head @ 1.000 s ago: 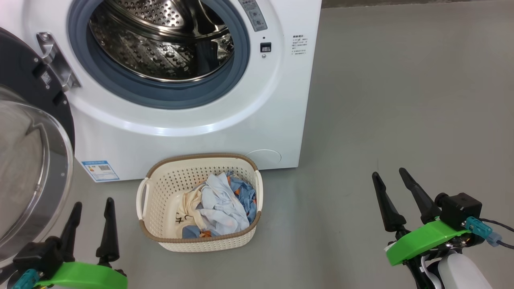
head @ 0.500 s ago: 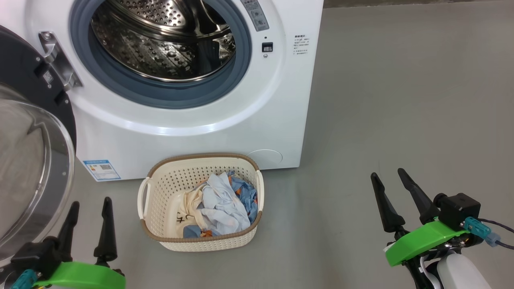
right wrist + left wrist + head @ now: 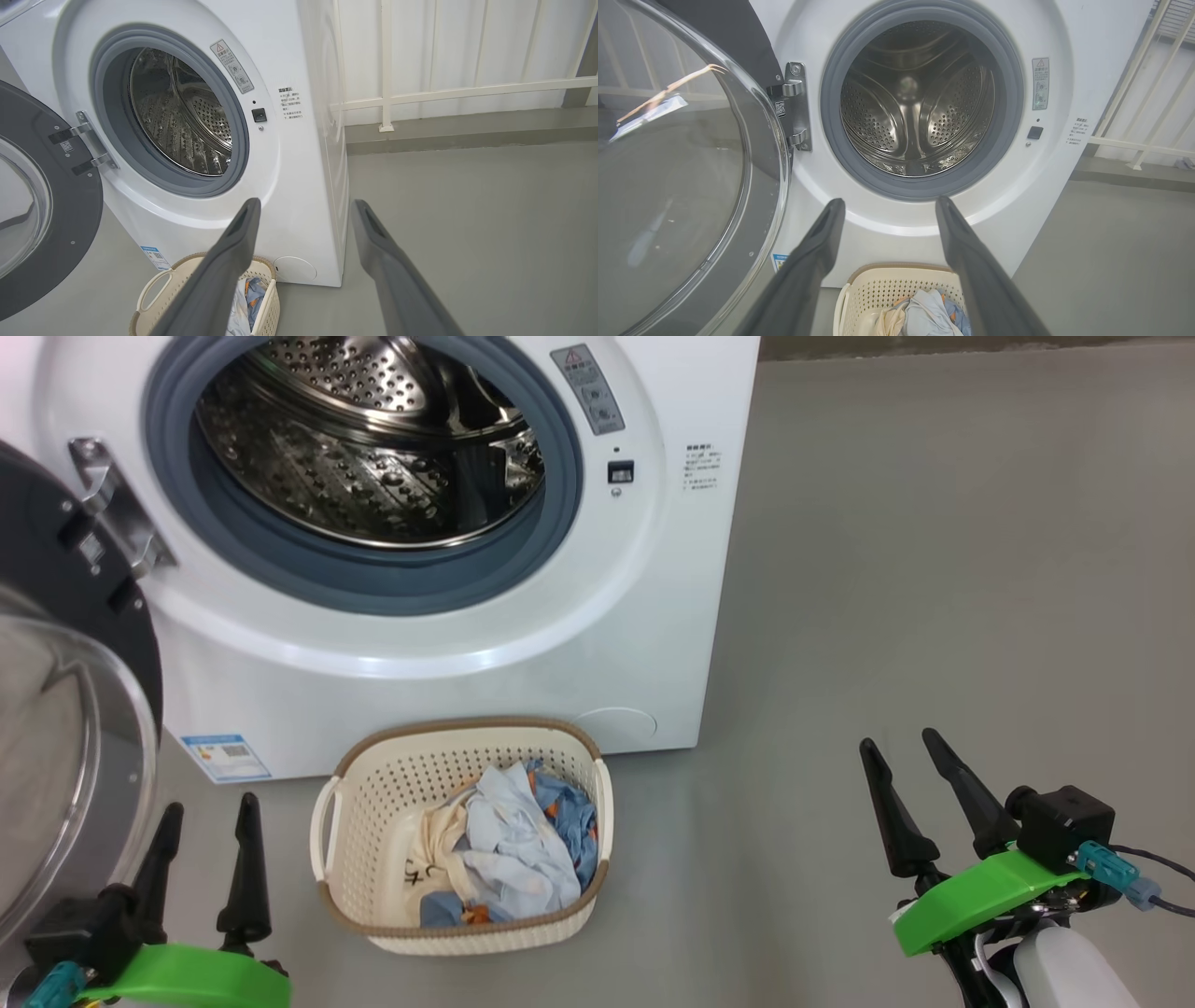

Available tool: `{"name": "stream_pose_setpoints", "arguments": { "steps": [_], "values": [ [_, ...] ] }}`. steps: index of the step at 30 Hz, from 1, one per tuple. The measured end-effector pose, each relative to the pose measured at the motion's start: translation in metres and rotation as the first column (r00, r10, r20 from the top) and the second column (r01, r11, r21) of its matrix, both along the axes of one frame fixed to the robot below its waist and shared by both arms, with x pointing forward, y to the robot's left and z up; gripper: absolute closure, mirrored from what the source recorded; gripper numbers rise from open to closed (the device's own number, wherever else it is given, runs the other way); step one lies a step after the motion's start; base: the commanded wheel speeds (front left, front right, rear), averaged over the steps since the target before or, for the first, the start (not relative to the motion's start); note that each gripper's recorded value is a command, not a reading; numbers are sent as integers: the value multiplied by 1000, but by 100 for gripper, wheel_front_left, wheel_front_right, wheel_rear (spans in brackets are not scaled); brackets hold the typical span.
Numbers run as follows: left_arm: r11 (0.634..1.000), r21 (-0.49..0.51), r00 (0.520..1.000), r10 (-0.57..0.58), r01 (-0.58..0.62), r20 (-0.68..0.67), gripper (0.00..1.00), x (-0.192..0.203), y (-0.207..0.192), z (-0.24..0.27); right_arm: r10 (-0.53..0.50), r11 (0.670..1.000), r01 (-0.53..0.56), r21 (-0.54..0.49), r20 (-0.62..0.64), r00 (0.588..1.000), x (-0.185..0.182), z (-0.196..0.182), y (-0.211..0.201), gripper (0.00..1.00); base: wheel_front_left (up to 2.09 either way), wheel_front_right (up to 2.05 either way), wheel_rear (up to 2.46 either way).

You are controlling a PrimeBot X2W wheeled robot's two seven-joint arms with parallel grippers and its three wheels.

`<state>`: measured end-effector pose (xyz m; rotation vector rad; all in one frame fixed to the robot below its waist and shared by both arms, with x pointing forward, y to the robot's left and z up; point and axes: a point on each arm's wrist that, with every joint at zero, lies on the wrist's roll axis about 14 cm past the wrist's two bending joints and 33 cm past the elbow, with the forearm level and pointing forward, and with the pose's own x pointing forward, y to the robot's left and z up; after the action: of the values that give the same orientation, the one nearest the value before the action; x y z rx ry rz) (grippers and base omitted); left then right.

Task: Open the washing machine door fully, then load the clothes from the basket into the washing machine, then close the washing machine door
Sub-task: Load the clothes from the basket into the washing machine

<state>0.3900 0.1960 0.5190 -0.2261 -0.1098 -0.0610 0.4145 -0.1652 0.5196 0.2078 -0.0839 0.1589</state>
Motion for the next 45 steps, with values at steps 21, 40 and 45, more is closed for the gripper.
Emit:
{"name": "stream_pose_setpoints", "arguments": {
  "steps": [21,40,45],
  "values": [
    [1000,-9,1000,18,-19,-10,0,2,5,-4,0,1000,0,8,-13,1000,2,-5,2,0,119,-119,0],
    [1000,-14,1000,20,-20,-19,0,2,5,-7,3,1000,-3,9,-19,1000,4,-7,3,0,1,-1,0],
    [1000,-14,1000,19,-19,-14,0,5,5,-6,3,1000,-3,9,-25,1000,4,-9,3,0,0,0,0]
  ]
}}
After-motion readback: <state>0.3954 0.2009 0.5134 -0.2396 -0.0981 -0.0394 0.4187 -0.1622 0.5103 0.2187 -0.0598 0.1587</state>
